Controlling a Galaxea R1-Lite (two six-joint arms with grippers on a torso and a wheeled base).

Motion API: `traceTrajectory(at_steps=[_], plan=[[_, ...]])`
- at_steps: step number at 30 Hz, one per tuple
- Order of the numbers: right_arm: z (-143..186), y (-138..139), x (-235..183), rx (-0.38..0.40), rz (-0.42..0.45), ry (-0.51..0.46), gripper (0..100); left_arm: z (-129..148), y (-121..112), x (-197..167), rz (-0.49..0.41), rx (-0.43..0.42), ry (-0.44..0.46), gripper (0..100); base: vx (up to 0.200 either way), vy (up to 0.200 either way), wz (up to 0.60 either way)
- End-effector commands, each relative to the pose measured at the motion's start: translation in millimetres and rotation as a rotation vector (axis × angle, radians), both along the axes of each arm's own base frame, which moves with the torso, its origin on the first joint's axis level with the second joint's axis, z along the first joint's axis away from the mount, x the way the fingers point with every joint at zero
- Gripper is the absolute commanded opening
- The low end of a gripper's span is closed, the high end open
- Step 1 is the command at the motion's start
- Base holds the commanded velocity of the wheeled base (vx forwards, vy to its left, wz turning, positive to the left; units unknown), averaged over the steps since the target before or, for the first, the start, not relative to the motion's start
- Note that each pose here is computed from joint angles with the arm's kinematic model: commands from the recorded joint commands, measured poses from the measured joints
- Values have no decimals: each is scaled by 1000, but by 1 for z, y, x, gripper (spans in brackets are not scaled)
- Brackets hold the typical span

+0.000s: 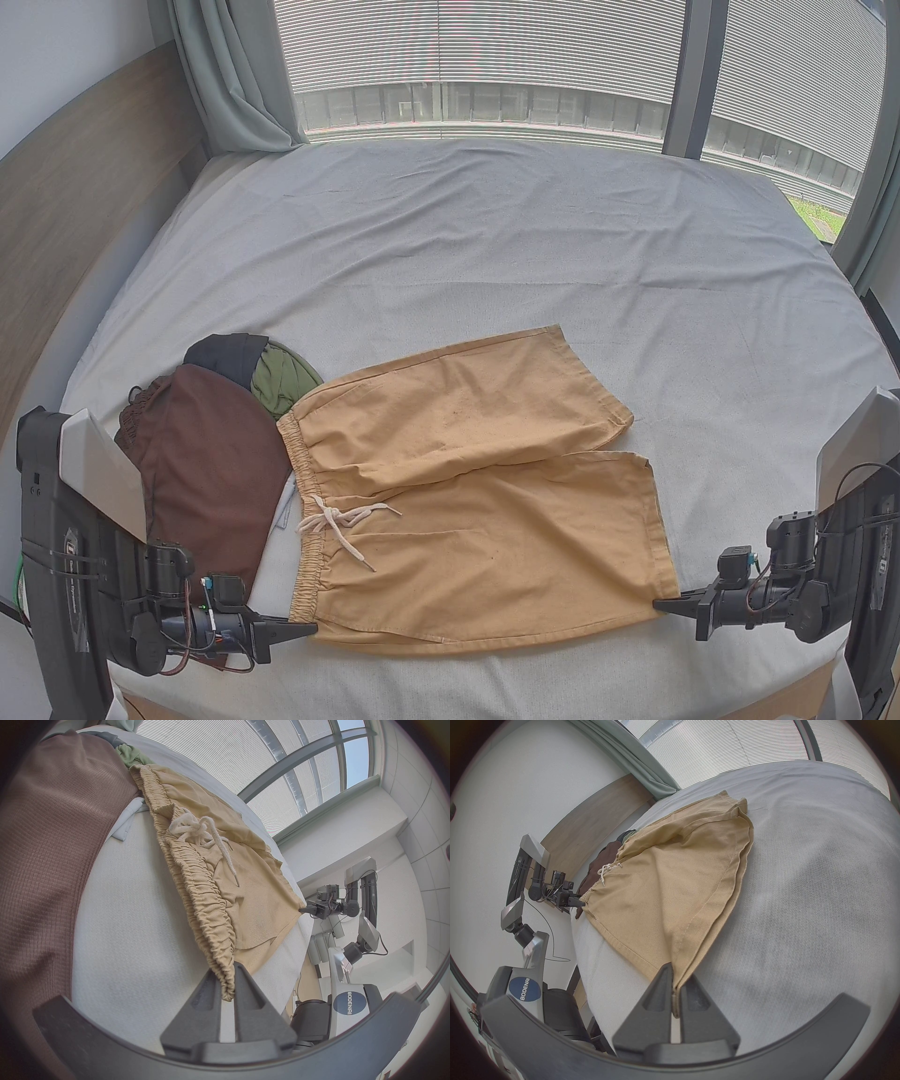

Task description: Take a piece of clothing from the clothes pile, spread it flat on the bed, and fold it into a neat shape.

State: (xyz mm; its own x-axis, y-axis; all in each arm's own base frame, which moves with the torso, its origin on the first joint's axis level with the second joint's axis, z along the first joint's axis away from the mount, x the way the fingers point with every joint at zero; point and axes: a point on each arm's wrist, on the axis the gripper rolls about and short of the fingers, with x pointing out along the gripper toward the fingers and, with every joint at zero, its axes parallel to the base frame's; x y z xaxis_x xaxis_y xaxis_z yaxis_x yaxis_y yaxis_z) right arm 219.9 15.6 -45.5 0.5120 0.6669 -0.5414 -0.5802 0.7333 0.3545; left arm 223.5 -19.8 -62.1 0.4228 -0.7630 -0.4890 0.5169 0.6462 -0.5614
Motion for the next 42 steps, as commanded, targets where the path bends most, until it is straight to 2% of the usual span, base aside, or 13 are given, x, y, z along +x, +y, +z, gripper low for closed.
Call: traceTrajectory(at_steps=[1,15,21,25,28,32,37,42], plan=[[6,0,-7,-6,9,-2,0,-1,2,-7,-8,12,10,0,0,0,0],[10,0,-14,-22,32,3,0,-10,4,-19,-72,59,-10,0,0,0,0],[20,1,-10,-13,42,-62,0,-2,4,-17,-95,29,-50,0,0,0,0],[28,1,-3,9,56,-119,0,7,3,-14,-99,21,-85,0,0,0,0],[41,2,4,58,37,-165,0,17,1,-5,-79,-3,-111,0,0,0,0],[57,3,9,108,6,-193,0,30,-3,2,-43,-53,-100,0,0,0,0],[67,3,17,133,-6,-230,0,47,-7,12,-15,-99,-122,0,0,0,0],[78,12,18,191,-7,-219,0,55,-9,21,-4,-124,-150,0,0,0,0]])
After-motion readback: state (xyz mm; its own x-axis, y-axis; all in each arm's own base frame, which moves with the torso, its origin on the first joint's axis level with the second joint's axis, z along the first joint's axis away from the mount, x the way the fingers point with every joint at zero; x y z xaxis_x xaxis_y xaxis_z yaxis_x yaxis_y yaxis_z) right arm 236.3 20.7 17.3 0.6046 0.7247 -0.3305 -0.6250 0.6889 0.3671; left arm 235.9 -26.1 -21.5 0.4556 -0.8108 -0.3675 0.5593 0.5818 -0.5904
